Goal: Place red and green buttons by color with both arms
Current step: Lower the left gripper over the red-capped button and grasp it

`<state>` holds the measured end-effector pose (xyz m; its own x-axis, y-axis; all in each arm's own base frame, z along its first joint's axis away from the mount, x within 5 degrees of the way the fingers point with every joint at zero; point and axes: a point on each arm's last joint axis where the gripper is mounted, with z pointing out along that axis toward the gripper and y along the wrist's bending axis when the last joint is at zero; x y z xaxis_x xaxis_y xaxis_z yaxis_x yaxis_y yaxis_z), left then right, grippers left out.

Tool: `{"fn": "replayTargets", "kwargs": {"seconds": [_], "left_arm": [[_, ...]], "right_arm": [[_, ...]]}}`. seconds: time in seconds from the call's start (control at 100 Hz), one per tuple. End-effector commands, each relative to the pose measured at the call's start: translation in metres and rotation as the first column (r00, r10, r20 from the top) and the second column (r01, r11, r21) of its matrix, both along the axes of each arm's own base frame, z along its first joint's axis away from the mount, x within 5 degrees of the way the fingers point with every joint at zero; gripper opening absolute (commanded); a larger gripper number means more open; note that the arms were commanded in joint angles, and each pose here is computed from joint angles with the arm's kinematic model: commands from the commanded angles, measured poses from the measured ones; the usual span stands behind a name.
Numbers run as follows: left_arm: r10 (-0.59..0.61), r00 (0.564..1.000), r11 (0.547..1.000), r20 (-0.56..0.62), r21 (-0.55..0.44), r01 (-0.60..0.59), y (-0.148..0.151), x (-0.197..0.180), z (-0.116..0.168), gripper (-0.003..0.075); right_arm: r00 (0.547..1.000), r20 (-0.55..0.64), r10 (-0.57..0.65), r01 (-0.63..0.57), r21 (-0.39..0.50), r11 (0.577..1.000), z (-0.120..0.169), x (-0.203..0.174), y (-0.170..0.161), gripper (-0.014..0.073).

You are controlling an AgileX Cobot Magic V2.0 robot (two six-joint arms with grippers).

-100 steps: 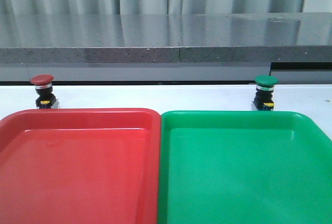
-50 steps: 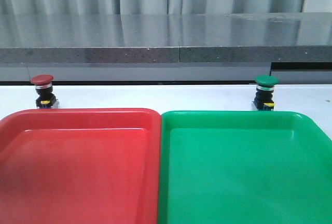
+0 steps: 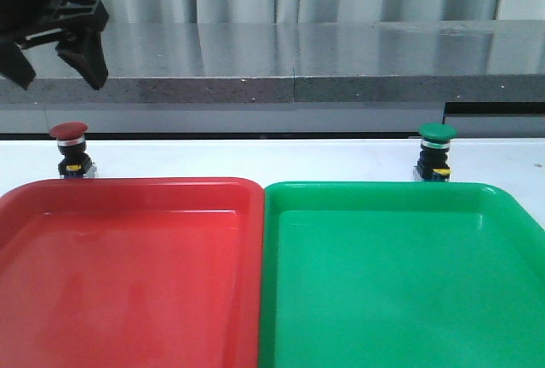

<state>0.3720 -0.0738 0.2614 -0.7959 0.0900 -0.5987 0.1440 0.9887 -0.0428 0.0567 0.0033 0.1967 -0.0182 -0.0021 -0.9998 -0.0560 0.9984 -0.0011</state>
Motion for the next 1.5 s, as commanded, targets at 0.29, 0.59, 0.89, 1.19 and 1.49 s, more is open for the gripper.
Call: {"fn": "replayTargets", "kwargs": {"seconds": [0.29,0.59,0.89,1.19,1.49], "left_arm": [[0.024,0.996,0.999,0.084,-0.024,-0.022,0.000,0.028,-0.001,0.0586],[0.057,0.993,0.998,0.102,-0.033,-0.053,0.010,0.037,-0.009,0.0586],[0.058,0.998,0.998,0.038,-0.025,-0.057,0.009,0.043,-0.035,0.0586],[0.064,0.997,0.997,0.036,-0.036,-0.062,0.009,0.043,-0.035,0.0379],[0.070,0.996,0.996,0.060,-0.056,-0.067,0.009,0.038,-0.019,0.0106]], "right_arm": [[0.993,0.118,-0.007,0.008,-0.001,1.000,0.013,-0.003,-0.001,-0.0067],[0.993,0.118,-0.007,0.008,-0.001,1.000,0.013,-0.003,-0.001,-0.0067],[0.993,0.118,-0.007,0.008,-0.001,1.000,0.013,-0.003,-0.001,-0.0067],[0.993,0.118,-0.007,0.008,-0.001,1.000,0.013,-0.003,-0.001,-0.0067],[0.993,0.118,-0.007,0.008,-0.001,1.000,0.013,-0.003,-0.001,-0.0067]]}}
